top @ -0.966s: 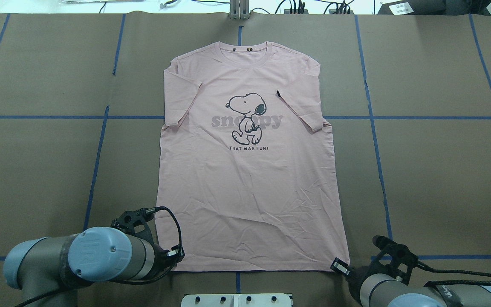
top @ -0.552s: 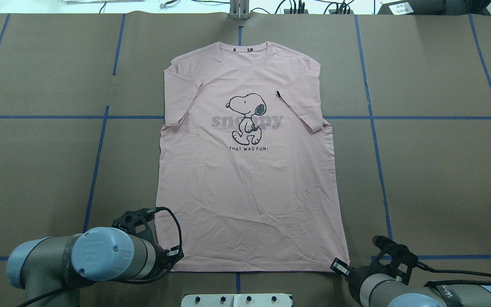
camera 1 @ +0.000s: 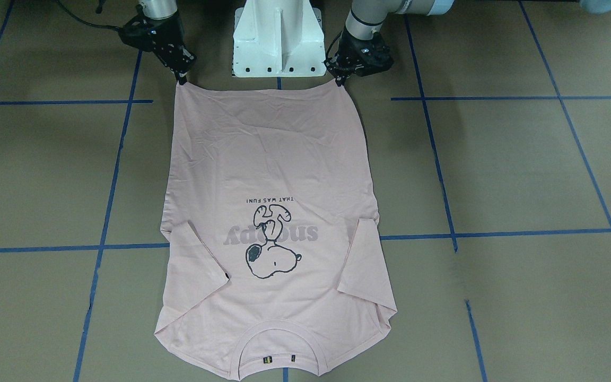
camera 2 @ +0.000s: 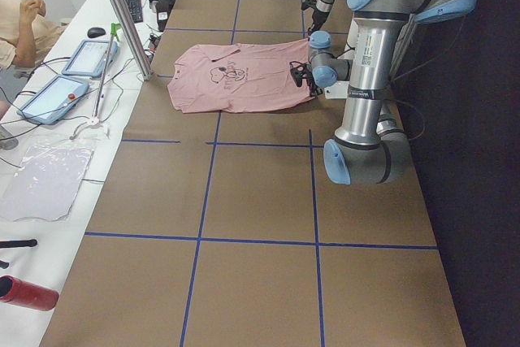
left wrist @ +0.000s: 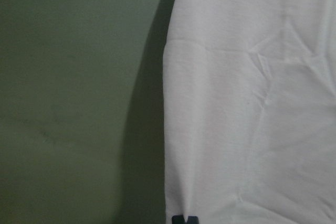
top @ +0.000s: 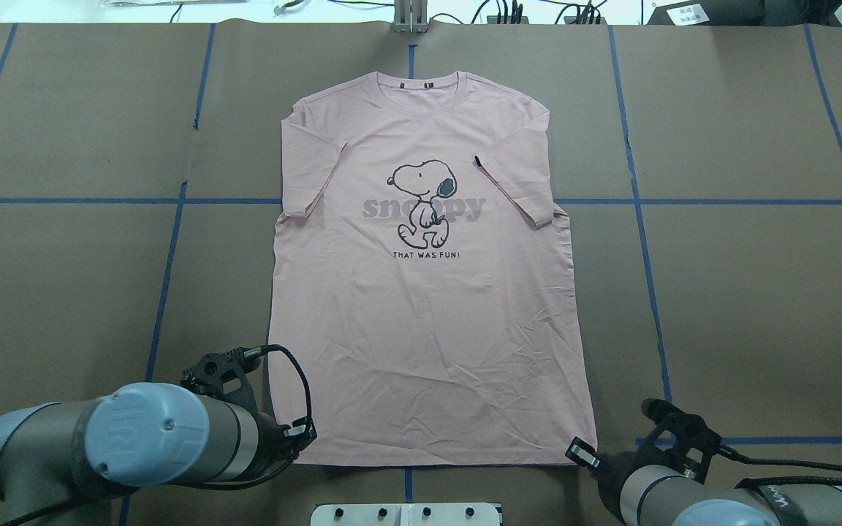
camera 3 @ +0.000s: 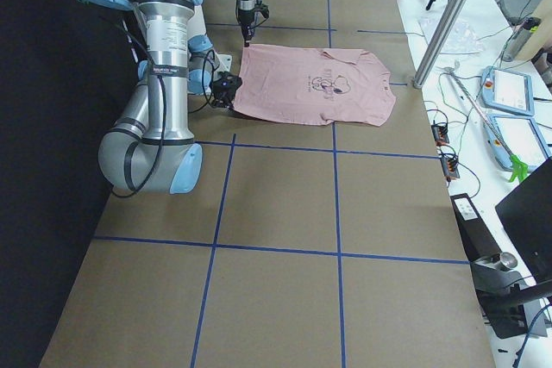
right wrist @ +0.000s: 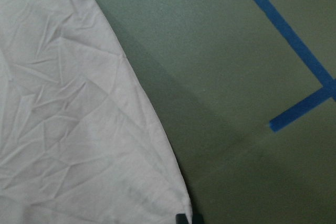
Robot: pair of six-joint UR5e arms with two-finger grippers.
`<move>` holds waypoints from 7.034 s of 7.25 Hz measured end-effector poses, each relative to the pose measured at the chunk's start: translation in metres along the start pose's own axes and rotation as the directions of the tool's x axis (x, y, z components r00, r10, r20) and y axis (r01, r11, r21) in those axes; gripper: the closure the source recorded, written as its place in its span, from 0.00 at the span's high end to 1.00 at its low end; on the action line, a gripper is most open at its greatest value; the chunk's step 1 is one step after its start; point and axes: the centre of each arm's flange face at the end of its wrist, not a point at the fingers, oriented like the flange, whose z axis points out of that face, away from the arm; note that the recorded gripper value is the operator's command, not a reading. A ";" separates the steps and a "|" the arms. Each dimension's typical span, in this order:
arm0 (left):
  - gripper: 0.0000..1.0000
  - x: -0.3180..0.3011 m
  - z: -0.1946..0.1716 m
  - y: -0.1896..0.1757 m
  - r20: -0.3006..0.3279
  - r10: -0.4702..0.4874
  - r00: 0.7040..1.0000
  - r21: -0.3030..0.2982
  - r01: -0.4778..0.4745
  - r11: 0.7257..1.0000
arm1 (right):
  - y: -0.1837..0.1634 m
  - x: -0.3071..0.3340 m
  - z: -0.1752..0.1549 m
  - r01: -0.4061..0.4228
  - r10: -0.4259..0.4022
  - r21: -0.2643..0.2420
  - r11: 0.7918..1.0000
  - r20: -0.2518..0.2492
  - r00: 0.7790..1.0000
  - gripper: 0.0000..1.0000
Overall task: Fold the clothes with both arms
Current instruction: 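Grasp both hem corners with the left and right grippers, then lift the hem with both grippers and fold it toward the collar, then lay the hem down near the collar and open both grippers, then move the right gripper to the folded edge nearest it and press it flat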
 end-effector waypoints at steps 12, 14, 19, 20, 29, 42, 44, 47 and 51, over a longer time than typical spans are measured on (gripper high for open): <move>0.00 0.132 -0.024 -0.359 0.003 0.127 0.992 0.583 -0.105 0.805 | -0.369 -0.293 0.084 0.136 -0.108 0.300 0.944 -0.108 0.988 0.00; 0.00 0.146 -0.010 -0.387 0.038 0.144 0.989 0.611 -0.137 0.780 | -0.383 -0.323 0.102 0.147 -0.107 0.299 0.943 -0.147 0.983 0.00; 0.00 0.136 0.025 -0.429 0.058 0.231 0.971 0.630 -0.215 0.746 | -0.400 -0.325 0.145 0.149 -0.109 0.301 0.942 -0.146 0.983 0.00; 0.00 0.138 0.025 -0.429 0.054 0.237 0.970 0.631 -0.217 0.745 | -0.400 -0.324 0.147 0.150 -0.109 0.300 0.942 -0.149 0.983 0.00; 0.49 0.122 -0.020 -0.437 -0.086 0.306 0.948 0.639 -0.184 0.747 | -0.368 -0.287 0.107 0.138 -0.137 0.253 0.958 -0.019 0.990 0.65; 0.54 0.103 -0.026 -0.429 -0.116 0.320 0.940 0.635 -0.177 0.752 | -0.231 -0.157 0.118 0.041 -0.042 0.121 0.992 0.002 0.999 0.00; 0.54 0.102 -0.026 -0.429 -0.115 0.320 0.941 0.635 -0.178 0.752 | -0.232 -0.156 0.118 0.040 -0.041 0.123 0.992 0.002 0.999 0.00; 0.54 0.096 -0.027 -0.427 -0.115 0.320 0.941 0.635 -0.178 0.751 | -0.231 -0.150 0.111 0.040 -0.042 0.118 0.992 0.010 0.999 0.00; 0.54 0.076 -0.039 -0.415 -0.130 0.331 0.935 0.640 -0.176 0.748 | -0.184 -0.073 0.037 0.077 -0.075 -0.040 0.996 0.033 0.997 0.00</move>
